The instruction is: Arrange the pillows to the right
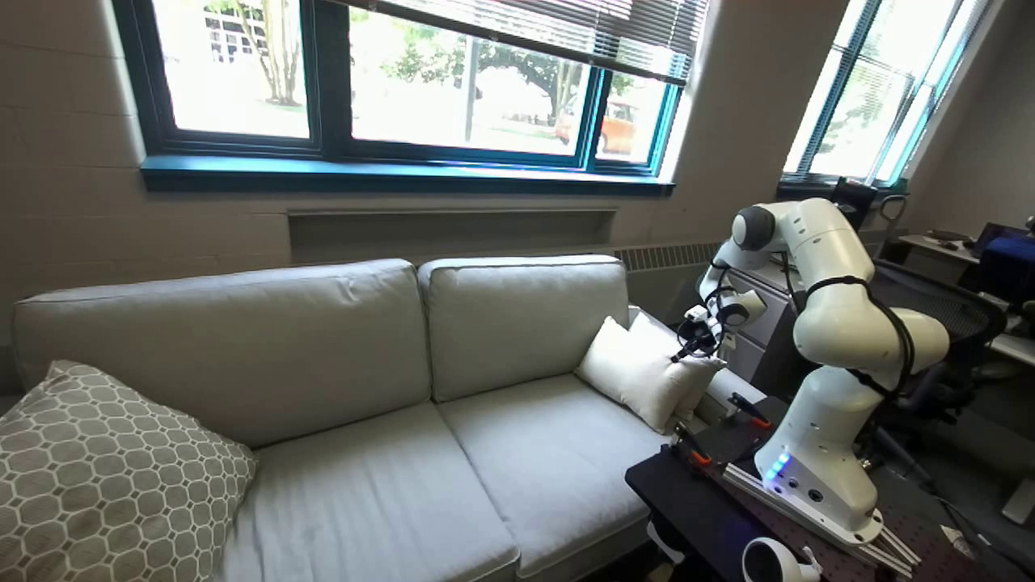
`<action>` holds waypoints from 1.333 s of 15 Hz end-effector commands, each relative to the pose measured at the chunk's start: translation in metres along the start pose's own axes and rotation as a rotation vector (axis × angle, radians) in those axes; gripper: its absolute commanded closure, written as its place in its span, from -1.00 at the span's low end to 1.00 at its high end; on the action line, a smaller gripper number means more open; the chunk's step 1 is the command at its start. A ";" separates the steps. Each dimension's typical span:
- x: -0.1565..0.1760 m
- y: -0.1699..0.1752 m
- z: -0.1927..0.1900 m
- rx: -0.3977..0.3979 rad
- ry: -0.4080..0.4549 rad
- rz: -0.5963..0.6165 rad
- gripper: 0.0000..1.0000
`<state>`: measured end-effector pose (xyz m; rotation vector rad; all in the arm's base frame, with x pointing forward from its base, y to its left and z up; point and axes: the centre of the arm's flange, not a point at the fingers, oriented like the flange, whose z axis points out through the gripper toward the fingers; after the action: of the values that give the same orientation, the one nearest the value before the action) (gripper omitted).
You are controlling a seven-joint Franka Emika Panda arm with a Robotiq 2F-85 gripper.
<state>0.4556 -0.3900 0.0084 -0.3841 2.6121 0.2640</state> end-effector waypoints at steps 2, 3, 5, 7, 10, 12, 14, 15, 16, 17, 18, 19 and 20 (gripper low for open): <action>0.012 0.008 -0.043 0.057 -0.062 0.033 -1.00; 0.013 0.009 -0.050 0.071 -0.071 0.039 -1.00; 0.014 0.012 -0.062 0.095 -0.092 0.048 -1.00; 0.011 0.017 -0.072 0.113 -0.112 0.047 -1.00; 0.001 0.030 -0.083 0.122 -0.141 0.025 -1.00; -0.007 0.042 -0.091 0.112 -0.158 0.002 -1.00; -0.017 0.057 -0.097 0.079 -0.185 -0.028 -1.00; -0.023 0.065 -0.099 0.055 -0.200 -0.045 -1.00; -0.030 0.076 -0.099 0.021 -0.216 -0.068 -1.00; -0.037 0.087 -0.098 -0.007 -0.228 -0.089 -1.00; -0.046 0.099 -0.098 -0.042 -0.240 -0.116 -1.00; -0.054 0.110 -0.094 -0.080 -0.245 -0.145 -1.00; -0.062 0.122 -0.091 -0.129 -0.247 -0.175 -1.00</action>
<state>0.4307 -0.3247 0.1076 -0.4611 2.3675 0.2993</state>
